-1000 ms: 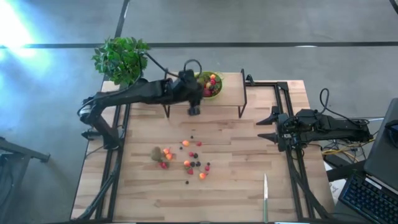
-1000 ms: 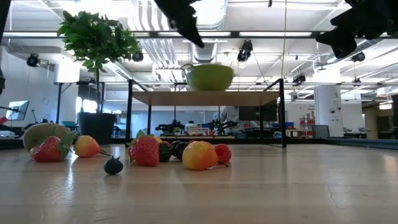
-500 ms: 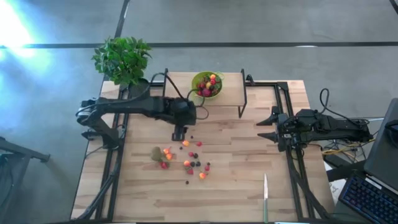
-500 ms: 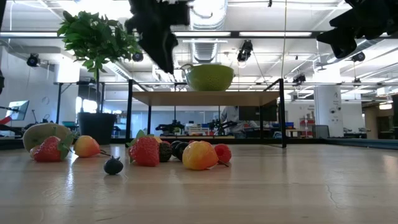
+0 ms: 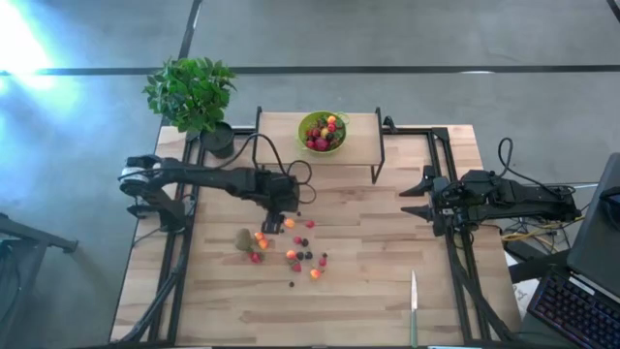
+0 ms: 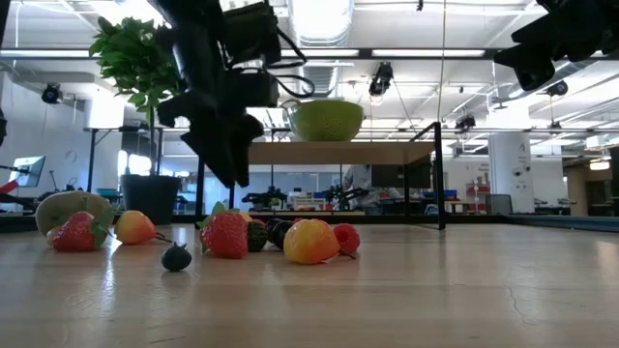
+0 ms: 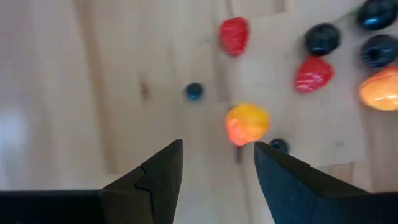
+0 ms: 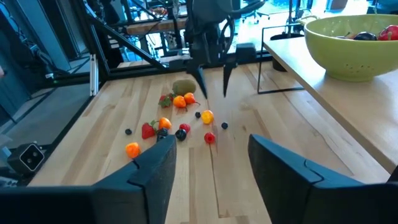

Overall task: Pick & Place Fruit
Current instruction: Put the yellow peach into the green strainer bowl on the shelf

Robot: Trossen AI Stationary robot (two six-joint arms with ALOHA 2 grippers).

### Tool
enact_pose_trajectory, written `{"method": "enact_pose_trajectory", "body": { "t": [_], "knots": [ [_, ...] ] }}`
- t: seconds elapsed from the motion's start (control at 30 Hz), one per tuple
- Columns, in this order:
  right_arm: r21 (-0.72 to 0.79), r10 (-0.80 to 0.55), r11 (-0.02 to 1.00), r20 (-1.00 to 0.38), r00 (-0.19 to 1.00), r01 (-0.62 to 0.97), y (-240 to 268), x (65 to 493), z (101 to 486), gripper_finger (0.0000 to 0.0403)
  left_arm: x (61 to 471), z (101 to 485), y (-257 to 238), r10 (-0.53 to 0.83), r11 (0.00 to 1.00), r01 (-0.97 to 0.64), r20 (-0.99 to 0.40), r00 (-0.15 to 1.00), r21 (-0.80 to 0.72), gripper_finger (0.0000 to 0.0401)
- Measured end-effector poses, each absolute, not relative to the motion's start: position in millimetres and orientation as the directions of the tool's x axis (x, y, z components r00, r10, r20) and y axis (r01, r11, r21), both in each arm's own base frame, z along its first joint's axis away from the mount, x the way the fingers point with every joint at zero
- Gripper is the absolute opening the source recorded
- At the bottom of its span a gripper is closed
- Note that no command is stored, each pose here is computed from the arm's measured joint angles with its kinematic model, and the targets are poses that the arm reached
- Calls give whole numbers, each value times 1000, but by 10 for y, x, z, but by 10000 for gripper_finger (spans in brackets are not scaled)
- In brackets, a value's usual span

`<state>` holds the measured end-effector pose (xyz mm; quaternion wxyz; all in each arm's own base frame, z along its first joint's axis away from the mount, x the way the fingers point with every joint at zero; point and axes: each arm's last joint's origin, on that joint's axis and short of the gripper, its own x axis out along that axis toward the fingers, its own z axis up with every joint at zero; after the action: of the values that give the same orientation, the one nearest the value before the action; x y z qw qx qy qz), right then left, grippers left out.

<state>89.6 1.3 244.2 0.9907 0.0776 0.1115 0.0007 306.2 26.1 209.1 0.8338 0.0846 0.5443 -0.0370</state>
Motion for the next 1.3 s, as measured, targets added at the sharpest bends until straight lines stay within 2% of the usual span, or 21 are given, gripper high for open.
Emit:
{"method": "enact_pose_trajectory", "body": {
  "t": [0.1,0.53,0.93,1.3],
  "knots": [
    [154,19,988,-221,975,16,13,896,2442,188,3061,2006,228,-21,985,162,-900,436,56,202],
    [154,19,988,-221,975,16,13,896,2442,160,3025,1774,107,-43,983,176,-875,482,49,202],
    [154,19,988,-220,975,15,14,895,2442,122,3125,1485,57,-33,972,224,-892,450,77,202],
    [154,19,988,-220,975,16,13,895,2442,83,3153,1460,57,-35,970,232,-896,443,77,184]
  ]
}}
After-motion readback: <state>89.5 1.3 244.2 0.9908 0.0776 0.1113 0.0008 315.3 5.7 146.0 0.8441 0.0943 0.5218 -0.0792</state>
